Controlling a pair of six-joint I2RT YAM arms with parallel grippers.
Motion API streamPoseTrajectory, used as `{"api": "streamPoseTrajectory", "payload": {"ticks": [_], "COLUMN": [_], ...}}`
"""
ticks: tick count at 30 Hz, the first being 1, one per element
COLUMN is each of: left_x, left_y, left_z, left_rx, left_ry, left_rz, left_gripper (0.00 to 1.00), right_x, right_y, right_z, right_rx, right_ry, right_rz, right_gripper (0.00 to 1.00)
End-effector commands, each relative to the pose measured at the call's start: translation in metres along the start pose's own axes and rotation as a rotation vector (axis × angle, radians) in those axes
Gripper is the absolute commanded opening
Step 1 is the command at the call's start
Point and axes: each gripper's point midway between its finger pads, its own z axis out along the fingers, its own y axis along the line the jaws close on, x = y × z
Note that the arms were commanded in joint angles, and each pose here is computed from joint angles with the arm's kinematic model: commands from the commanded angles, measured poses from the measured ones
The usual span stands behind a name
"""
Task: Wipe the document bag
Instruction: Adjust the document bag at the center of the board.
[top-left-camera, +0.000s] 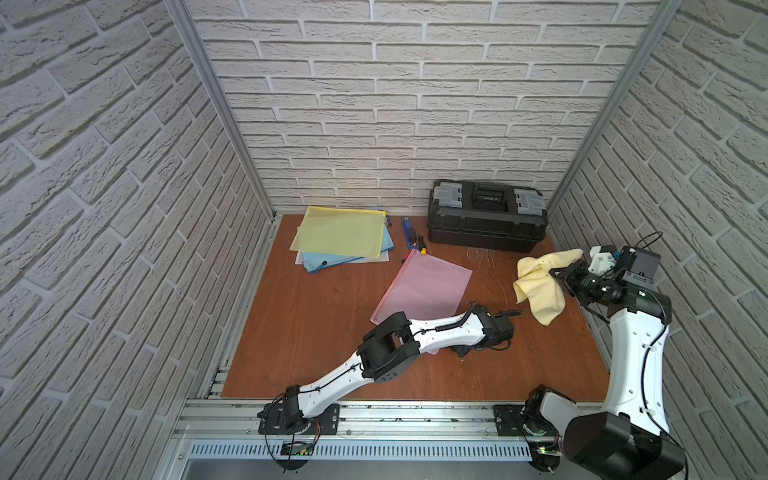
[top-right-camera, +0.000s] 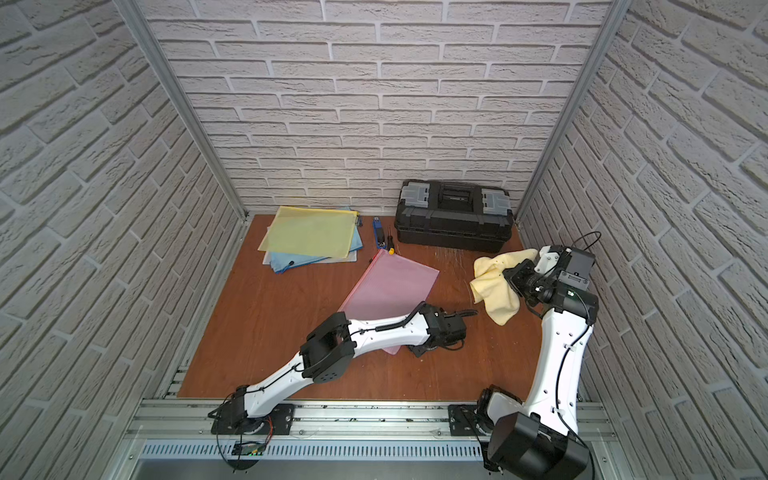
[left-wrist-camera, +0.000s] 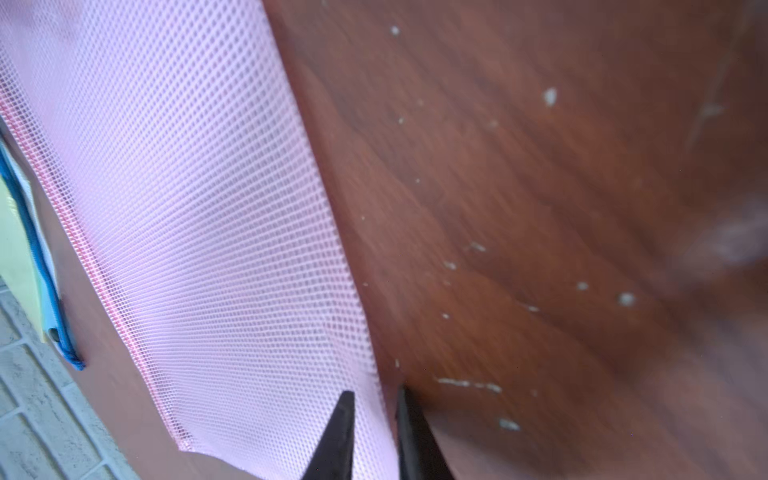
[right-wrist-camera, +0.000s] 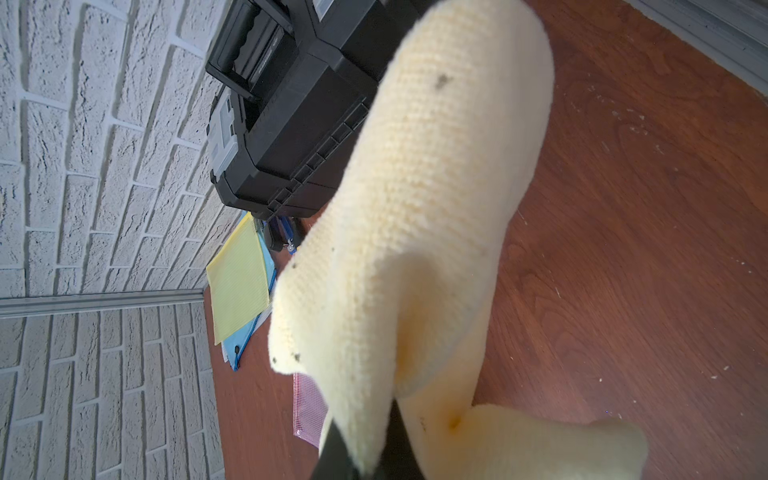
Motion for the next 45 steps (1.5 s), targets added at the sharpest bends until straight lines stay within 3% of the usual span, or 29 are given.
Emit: {"api": "streamPoseTrajectory", "payload": {"ticks": [1,5,10,13,25,30,34,37,42,45], "left_x": [0.025,0.025,0.024,0.014,-0.047,-0.063,-0.063,-0.052,-0.01,0.021], "left_y": [-0.01,-0.009,-0.002,0.014,0.094,0.129,0.16,0.172,0.16,0.136], "left_z": [0.036,0.037,0.033,0.011,-0.178,-0.269,-0.307,-0.283,-0.174,-0.116], "left_rx": [-0.034,-0.037,-0.045,-0.037,0.481,0.703,0.843,0.866,0.824,0.781], "left_ry": [0.109,0.104,0.101,0.067,-0.327,-0.554,-0.671,-0.641,-0.43,-0.319], "left_rz": [0.045,0.041,0.039,0.048,-0.137,-0.241,-0.356,-0.444,-0.587,-0.602], "left_gripper": [0.13,0.0,0.0,0.0,0.0,0.0,0.0,0.0,0.0,0.0], "right_x": [-0.004,-0.004,-0.003,-0.005,-0.024,-0.03,-0.031,-0.03,-0.023,-0.017], "right_y": [0.01,0.009,0.009,0.009,0.008,0.015,0.018,0.019,0.026,0.027], "right_z": [-0.009,-0.008,-0.008,-0.009,-0.007,-0.009,-0.008,-0.007,-0.003,-0.001], "right_rx": [-0.028,-0.027,-0.028,-0.026,-0.029,-0.054,-0.068,-0.074,-0.133,-0.153], "right_ry": [-0.031,-0.03,-0.031,-0.039,-0.115,-0.129,-0.118,-0.11,-0.072,-0.036], "right_rz": [-0.026,-0.028,-0.029,-0.027,0.01,0.008,0.006,0.008,0.007,0.003], "right_gripper": [0.02,0.02,0.02,0.02,0.02,0.02,0.02,0.02,0.02,0.02]}}
